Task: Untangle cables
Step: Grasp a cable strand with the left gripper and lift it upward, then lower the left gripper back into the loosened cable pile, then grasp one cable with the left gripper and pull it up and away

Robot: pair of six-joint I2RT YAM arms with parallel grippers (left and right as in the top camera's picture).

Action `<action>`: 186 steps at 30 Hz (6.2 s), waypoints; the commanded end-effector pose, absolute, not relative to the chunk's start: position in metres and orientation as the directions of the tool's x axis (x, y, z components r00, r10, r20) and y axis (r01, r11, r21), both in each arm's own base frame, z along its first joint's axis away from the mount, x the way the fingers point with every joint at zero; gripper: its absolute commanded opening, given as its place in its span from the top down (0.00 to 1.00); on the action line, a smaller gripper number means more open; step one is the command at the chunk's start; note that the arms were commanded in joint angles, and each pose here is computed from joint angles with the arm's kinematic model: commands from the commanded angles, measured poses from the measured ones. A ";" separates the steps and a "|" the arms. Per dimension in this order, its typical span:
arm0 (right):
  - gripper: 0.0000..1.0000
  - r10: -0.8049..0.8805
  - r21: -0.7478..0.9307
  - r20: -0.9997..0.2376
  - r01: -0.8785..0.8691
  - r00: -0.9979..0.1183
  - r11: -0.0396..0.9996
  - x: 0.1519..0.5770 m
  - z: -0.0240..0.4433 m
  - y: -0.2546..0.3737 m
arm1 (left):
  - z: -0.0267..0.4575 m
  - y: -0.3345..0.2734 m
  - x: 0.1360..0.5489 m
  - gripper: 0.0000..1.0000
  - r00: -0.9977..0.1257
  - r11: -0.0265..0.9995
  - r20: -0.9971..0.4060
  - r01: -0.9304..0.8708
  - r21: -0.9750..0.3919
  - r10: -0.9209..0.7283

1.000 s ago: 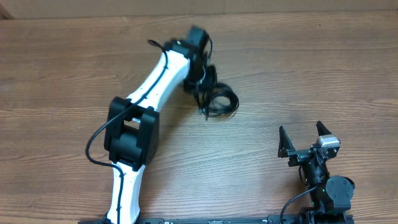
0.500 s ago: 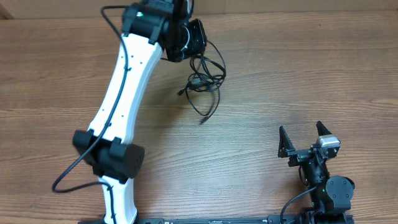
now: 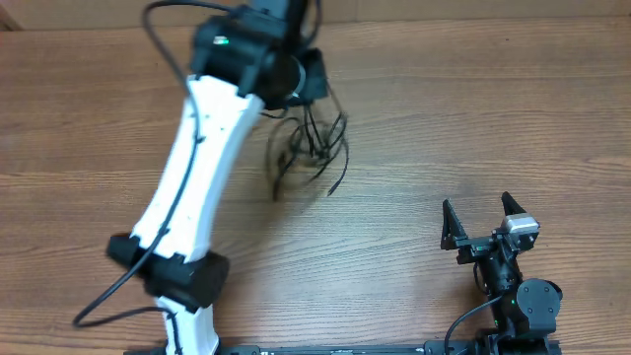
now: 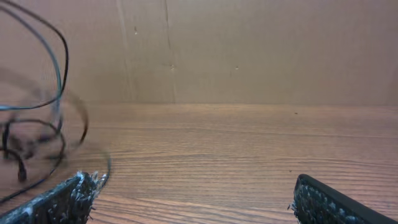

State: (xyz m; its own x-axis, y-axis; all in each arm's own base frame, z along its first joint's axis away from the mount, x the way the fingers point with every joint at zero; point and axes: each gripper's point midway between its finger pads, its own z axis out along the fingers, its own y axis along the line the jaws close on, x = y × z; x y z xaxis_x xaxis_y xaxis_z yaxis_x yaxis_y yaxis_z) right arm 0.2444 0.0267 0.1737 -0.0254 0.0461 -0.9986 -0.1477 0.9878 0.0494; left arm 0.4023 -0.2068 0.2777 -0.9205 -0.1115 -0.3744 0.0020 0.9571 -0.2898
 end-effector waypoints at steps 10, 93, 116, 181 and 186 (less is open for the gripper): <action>0.00 0.038 0.041 -0.999 -0.138 -0.021 0.990 0.245 0.172 0.025 | 0.395 -0.220 0.403 0.96 -0.797 0.843 -0.591 0.228 -0.487 -0.125; 0.00 0.038 0.041 -0.999 -0.138 -0.021 0.990 0.245 0.172 0.025 | 0.006 -0.081 0.366 0.44 -0.998 0.989 0.058 0.035 0.146 0.026; 0.00 0.038 0.041 -0.999 -0.138 -0.021 0.990 0.245 0.172 0.025 | 0.300 -0.179 0.426 0.96 -0.935 0.874 -0.353 0.149 -0.462 -0.027; 0.00 0.038 0.041 -0.999 -0.138 -0.021 0.990 0.245 0.172 0.025 | 0.415 -0.230 0.335 0.96 -0.829 0.820 -0.559 0.310 -0.482 -0.015; 0.00 0.038 0.041 -0.999 -0.138 -0.021 0.990 0.245 0.172 0.025 | 0.374 -0.188 0.368 0.96 -0.809 0.974 -0.587 0.132 -0.186 -0.002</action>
